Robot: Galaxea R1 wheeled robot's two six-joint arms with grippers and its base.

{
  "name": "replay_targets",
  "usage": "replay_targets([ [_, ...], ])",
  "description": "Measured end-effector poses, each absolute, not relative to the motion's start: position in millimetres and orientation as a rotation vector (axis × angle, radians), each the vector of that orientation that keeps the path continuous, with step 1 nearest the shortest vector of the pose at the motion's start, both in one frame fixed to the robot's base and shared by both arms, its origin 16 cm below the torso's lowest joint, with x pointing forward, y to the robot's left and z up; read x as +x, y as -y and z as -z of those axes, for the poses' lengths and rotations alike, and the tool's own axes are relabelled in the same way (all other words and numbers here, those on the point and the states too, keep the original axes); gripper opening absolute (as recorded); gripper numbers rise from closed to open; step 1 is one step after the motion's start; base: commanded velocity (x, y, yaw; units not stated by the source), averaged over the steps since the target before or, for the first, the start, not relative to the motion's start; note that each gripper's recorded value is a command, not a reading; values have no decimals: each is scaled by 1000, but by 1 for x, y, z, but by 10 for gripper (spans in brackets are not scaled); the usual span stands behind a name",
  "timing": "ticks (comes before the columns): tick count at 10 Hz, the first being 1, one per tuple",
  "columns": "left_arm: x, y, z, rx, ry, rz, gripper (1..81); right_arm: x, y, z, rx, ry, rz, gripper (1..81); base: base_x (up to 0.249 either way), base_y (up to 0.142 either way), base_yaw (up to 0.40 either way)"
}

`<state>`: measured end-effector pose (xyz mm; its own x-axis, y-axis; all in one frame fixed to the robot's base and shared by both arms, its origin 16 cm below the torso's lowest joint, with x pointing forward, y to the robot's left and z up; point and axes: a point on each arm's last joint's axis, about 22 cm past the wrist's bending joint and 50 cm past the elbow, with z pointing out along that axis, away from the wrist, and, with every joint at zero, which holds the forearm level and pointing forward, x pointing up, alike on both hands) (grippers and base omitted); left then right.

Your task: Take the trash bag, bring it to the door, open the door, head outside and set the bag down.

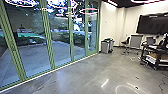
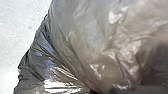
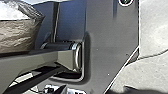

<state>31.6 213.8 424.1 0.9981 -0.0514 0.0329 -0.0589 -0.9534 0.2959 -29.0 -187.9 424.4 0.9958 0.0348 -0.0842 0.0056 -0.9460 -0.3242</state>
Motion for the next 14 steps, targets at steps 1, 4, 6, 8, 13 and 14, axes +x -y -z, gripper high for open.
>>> replay_targets([
  [1,38,-214,-425,2842,81,-52,10,-23,188,-424,-2810,29,-110,811,137,0,0],
  [4,30,-213,-424,2839,81,-34,10,-32,188,-424,-2809,28,-128,811,141,0,0],
  [6,31,-214,-424,2840,81,-39,10,-31,188,-424,-2809,28,-126,811,143,0,0],
  [8,32,-214,-424,2840,81,-39,10,-31,189,-424,-2811,28,-126,811,143,0,0],
  [13,32,-214,-424,2840,81,-39,10,-31,188,-424,-2809,28,-126,811,143,-13,0],
  [14,31,-214,-424,2840,81,-38,10,-31,186,-424,-2807,29,-126,811,144,-74,0],
])
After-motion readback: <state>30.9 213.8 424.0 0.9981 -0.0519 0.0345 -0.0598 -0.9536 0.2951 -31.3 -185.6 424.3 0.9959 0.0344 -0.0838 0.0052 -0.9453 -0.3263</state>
